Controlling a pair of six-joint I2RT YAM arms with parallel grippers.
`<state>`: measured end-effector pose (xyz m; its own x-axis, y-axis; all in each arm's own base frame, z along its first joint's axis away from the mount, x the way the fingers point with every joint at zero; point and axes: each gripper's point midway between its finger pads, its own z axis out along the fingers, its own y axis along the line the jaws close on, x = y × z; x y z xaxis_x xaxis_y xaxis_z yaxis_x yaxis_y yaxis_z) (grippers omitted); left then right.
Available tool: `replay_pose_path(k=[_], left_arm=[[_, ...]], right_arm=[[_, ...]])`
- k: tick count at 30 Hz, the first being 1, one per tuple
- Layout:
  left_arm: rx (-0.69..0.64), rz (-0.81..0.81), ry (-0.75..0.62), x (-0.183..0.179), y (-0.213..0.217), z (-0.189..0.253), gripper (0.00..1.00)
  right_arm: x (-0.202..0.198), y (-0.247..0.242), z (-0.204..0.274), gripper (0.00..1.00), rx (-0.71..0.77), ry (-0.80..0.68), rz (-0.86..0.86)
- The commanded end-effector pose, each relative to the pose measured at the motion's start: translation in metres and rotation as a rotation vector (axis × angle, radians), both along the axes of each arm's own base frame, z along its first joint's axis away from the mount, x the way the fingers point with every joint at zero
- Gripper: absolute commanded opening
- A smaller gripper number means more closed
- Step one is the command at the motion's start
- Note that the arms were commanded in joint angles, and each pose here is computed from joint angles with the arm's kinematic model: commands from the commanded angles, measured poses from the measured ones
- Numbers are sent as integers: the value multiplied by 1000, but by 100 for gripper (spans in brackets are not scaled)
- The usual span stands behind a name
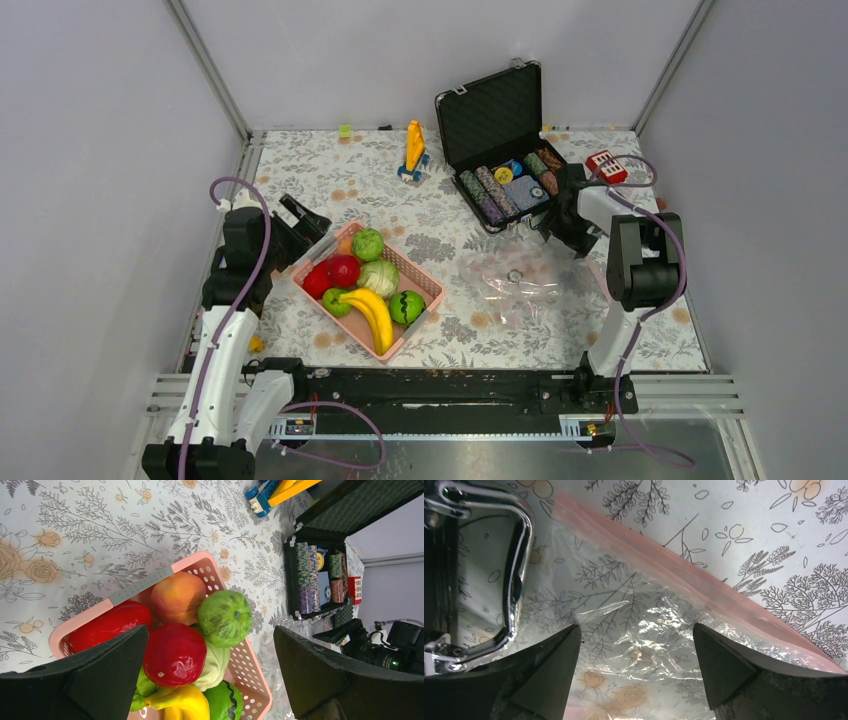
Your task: Place the food in the zip-top bag and seal the zipper
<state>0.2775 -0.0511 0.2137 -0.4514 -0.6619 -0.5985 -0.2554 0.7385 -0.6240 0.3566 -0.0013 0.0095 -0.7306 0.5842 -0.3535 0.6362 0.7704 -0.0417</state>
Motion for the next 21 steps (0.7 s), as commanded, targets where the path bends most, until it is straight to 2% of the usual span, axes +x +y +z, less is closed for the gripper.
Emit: replay_pose_path(k=[1, 6, 13, 17, 18, 19, 20, 21], left_arm=[[32, 48, -55, 6, 10, 22, 99], [38, 60, -54, 6, 12, 21, 99], [43, 63, -50, 4, 13, 23, 99], [48, 77, -60, -1, 16, 26, 99], [48, 77, -63, -3, 16, 27, 99], [49, 78, -67, -4, 16, 28, 99], [48, 77, -69, -6, 16, 29, 99], [44, 70, -76, -7, 14, 31, 99]], right_arm=[[-3, -12, -5, 88, -52, 70, -59], [-4, -10, -7, 77, -32, 74, -59], [-4, -11, -8, 30, 5, 35, -68], [-5, -11, -8, 23, 12, 25, -68], [-5, -11, -8, 19, 14, 15, -70], [-5, -11, -7, 5, 17, 3, -70], [-4, -10, -6, 0, 28, -19, -64], [-2, -9, -4, 0, 36, -42, -55]])
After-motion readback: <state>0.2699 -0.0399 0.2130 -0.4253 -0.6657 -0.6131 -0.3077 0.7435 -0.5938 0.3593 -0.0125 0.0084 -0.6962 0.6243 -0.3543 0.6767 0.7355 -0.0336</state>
